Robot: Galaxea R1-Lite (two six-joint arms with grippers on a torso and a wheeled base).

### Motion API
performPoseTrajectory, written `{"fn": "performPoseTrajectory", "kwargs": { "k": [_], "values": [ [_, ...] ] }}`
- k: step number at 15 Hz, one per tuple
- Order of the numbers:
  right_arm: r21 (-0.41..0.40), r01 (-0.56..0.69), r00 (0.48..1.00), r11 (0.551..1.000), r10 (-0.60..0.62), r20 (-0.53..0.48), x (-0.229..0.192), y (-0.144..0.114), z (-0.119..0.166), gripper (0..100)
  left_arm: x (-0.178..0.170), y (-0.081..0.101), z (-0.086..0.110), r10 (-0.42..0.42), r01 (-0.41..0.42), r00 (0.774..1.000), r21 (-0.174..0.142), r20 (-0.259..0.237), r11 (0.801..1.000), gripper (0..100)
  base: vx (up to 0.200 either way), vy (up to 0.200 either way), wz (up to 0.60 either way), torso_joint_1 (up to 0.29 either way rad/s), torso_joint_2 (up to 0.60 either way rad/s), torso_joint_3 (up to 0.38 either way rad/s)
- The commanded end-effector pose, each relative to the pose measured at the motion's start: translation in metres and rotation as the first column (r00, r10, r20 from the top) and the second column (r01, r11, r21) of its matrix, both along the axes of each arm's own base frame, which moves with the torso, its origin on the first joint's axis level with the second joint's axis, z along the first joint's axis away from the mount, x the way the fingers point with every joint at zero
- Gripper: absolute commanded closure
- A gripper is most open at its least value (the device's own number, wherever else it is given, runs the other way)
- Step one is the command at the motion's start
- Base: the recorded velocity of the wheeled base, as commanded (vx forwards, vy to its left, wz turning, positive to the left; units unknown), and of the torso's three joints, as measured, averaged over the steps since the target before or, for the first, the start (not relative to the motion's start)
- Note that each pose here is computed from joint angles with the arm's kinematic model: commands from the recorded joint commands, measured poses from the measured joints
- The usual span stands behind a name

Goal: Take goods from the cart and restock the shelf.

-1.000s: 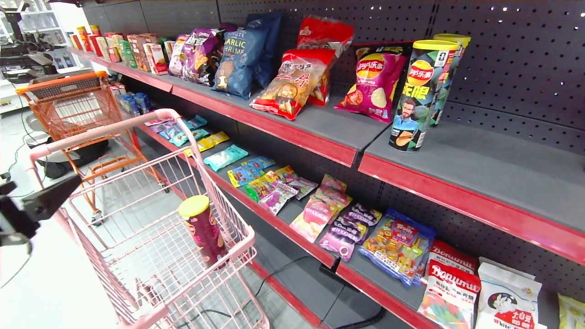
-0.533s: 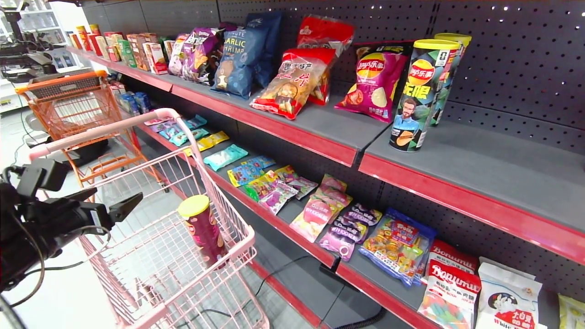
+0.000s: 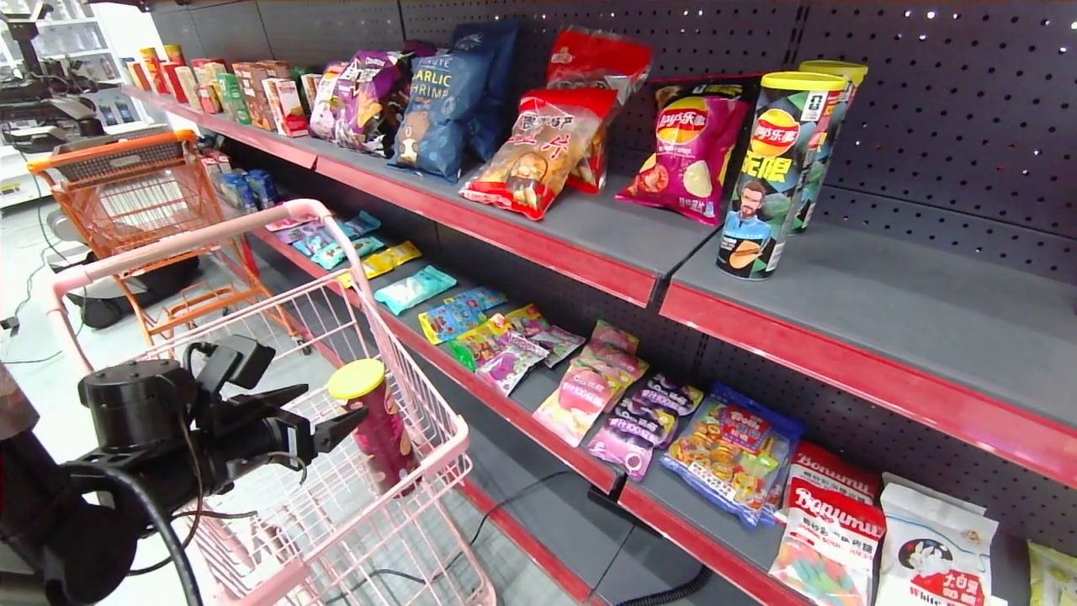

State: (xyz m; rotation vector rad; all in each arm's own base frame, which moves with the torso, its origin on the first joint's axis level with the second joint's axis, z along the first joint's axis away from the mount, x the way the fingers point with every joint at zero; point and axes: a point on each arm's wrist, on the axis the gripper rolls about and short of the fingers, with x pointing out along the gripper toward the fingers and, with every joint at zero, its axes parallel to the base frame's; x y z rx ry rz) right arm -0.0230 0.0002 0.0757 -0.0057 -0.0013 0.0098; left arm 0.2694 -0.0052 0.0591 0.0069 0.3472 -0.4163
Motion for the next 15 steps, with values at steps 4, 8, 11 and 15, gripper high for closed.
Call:
{"fn": "performPoseTrajectory", "kwargs": {
  "k": [4,8,11,15],
  "values": [
    [0.000,-0.001,1.000,1.000,0.001,-0.001,0.000,0.000,0.000,0,0.013,-0.003,-0.024,-0.012,0.012,0.998,0.003,-0.065,1.000,0,0.000,0.000,0.00,0.000,0.00,0.000],
    [0.000,-0.001,1.000,1.000,0.001,-0.001,0.000,0.000,0.000,0,0.020,-0.003,-0.031,-0.006,0.007,0.997,0.009,-0.075,1.000,0,0.000,0.000,0.00,0.000,0.00,0.000],
    [0.000,-0.001,1.000,1.000,0.001,-0.001,0.000,0.000,0.000,0,0.034,-0.003,-0.036,-0.004,0.005,0.998,0.010,-0.063,1.000,0,0.000,0.000,0.00,0.000,0.00,0.000],
    [-0.002,-0.001,1.000,1.000,0.001,-0.001,0.000,0.000,0.000,0,0.045,-0.009,-0.042,-0.023,0.023,0.998,0.010,-0.055,1.000,0,0.000,0.000,0.00,0.000,0.00,0.000]
  ]
}}
